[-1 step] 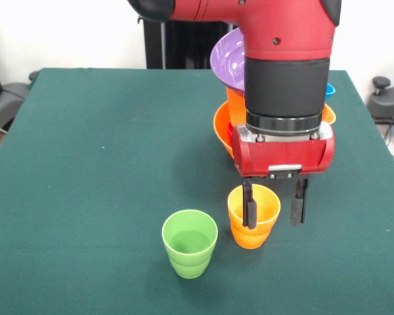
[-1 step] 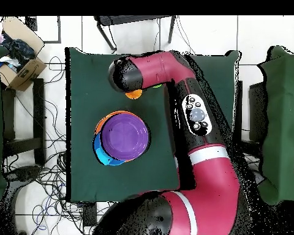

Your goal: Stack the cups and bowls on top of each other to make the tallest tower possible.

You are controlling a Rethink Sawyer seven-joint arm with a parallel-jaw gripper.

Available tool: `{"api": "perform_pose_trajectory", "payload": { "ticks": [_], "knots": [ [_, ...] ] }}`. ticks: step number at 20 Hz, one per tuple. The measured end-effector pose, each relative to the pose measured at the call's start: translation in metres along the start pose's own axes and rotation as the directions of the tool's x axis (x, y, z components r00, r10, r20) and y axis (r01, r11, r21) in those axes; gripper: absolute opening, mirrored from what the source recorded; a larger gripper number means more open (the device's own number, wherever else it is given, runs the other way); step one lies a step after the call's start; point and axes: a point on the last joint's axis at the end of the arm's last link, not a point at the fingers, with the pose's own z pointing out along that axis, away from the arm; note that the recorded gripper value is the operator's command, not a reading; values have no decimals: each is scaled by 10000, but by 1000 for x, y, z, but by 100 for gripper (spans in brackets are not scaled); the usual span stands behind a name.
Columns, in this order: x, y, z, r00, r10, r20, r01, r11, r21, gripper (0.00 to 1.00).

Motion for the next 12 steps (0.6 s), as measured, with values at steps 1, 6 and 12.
{"api": "perform_pose_trajectory", "payload": {
  "ticks": [1,6,12],
  "knots": [
    [2,0,2,10000,6,-35,-6,10000,-16,100],
    [15,6,8,9996,-32,-297,28,9999,-131,100],
    [31,14,8,9969,-91,-787,72,9997,-249,100]
  ]
}}
